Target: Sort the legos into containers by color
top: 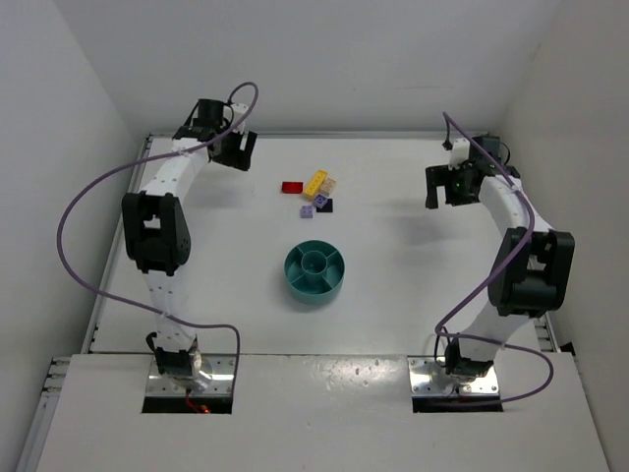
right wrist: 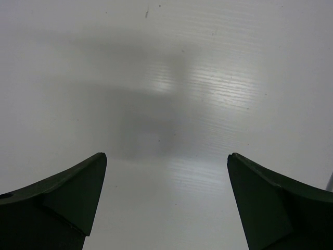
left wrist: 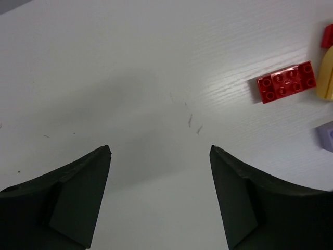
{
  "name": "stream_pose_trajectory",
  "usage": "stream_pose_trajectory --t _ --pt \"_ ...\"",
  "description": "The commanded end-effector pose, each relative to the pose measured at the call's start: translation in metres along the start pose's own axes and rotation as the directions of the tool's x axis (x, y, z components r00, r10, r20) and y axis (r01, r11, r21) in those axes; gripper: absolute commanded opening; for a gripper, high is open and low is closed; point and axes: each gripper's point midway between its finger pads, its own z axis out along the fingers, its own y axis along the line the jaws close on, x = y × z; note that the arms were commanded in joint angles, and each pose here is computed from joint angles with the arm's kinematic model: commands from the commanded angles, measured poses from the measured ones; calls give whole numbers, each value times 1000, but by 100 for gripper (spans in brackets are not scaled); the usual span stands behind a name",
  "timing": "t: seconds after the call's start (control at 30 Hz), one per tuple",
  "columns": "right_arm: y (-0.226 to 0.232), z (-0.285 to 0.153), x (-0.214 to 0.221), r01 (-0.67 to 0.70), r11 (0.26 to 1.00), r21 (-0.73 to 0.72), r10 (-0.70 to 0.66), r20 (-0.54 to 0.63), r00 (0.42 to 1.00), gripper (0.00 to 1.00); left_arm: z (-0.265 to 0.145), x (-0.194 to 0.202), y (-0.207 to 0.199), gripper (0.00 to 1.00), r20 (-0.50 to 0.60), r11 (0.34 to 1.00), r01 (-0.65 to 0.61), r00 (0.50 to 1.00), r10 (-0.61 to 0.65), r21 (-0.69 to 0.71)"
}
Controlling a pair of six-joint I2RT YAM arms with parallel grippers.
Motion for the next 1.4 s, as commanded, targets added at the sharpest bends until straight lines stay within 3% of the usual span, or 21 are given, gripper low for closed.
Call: stream_pose_trajectory --t 0.0,0.07,0.17,0.33,0.43,0.9,1.2,1.37 --pt "13 -7 -18 -1 998 -65 4 45 999 99 6 6 5 80 -65 998 -2 998 6 55" --pt "14 -5 -20 0 997 -74 4 47 999 99 6 -3 -16 74 -21 977 -110 993 116 181" --pt "15 -2 -19 9 996 -88 -5 41 999 99 9 2 -52 73 33 912 -264 963 267 314" --pt "19 3 -13 2 994 -111 0 19 1000 99 19 15 -92 68 132 740 -514 848 513 434" --pt "20 3 -13 2 993 -120 0 21 1000 99 33 12 -109 68 195 676 -568 813 548 468" --pt "20 3 -13 11 993 -120 -9 22 1000 99 95 13 -114 69 277 584 -668 734 621 461" --pt "17 9 -12 17 993 -114 -16 10 1000 99 113 18 -142 69 330 519 -714 688 647 471" --pt "17 12 -9 15 993 -116 -15 2 1000 99 113 21 -154 64 345 486 -732 665 663 477"
